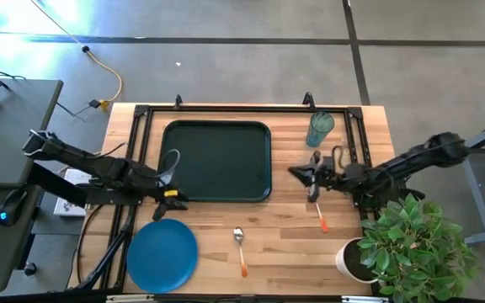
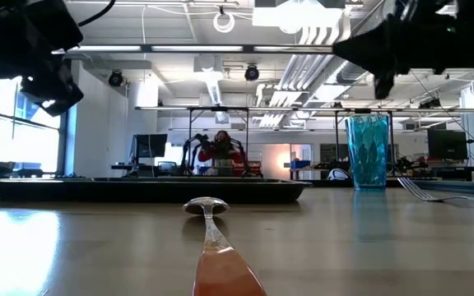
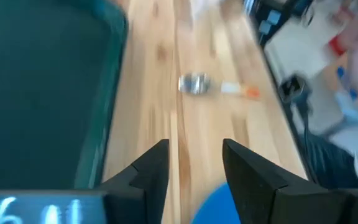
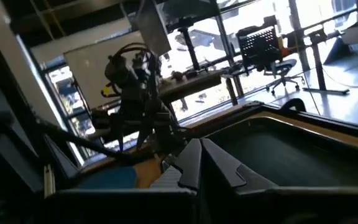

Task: Pick and place plate/cup/fork/spoon on tray
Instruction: Put the blue plate on the black tray

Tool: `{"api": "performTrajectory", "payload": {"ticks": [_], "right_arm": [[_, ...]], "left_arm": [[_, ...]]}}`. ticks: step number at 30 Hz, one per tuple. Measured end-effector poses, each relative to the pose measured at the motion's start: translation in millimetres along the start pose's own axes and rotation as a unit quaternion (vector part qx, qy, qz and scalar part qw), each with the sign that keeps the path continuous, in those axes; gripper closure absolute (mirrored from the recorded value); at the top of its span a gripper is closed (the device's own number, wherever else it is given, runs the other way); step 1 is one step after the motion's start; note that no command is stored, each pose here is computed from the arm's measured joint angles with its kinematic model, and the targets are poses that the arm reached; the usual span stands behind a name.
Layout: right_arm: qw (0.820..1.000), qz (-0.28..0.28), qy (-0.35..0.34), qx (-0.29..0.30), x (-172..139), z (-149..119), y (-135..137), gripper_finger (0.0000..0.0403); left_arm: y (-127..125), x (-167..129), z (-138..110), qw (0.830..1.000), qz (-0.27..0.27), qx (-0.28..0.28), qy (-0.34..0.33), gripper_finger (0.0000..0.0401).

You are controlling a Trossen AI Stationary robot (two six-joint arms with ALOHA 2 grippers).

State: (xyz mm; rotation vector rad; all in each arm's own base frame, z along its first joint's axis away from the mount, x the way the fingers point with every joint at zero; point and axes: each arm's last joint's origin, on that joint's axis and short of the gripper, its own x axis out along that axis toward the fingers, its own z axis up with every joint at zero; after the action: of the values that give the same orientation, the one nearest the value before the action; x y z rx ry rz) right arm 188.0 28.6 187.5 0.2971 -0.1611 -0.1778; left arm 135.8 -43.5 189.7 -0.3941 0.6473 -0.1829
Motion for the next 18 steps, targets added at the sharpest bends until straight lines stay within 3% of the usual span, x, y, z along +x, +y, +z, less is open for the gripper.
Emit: {"api": "performTrajectory", "payload": {"ticks": [5, 8, 12, 18], "right_arm": [[0.996, 0.026, 0.036, -0.078, 48, -5, 27, 0.0363], [0.989, 0.005, 0.047, -0.14, 80, -4, 40, 0.0345], [0.984, -0.053, 0.073, -0.156, 118, 8, 48, 0.0336], [0.978, -0.015, 0.122, -0.168, 147, 21, 63, 0.0335]], "left_arm": [[-13, 6, -5, 0.997, 0.0, -0.018, 0.081, 0.0218], [-21, 10, -7, 0.993, -0.015, -0.024, 0.113, 0.0207], [-31, 14, -14, 0.988, -0.022, -0.035, 0.146, 0.0207], [-39, 19, -30, 0.977, -0.011, -0.048, 0.206, 0.021]]}}
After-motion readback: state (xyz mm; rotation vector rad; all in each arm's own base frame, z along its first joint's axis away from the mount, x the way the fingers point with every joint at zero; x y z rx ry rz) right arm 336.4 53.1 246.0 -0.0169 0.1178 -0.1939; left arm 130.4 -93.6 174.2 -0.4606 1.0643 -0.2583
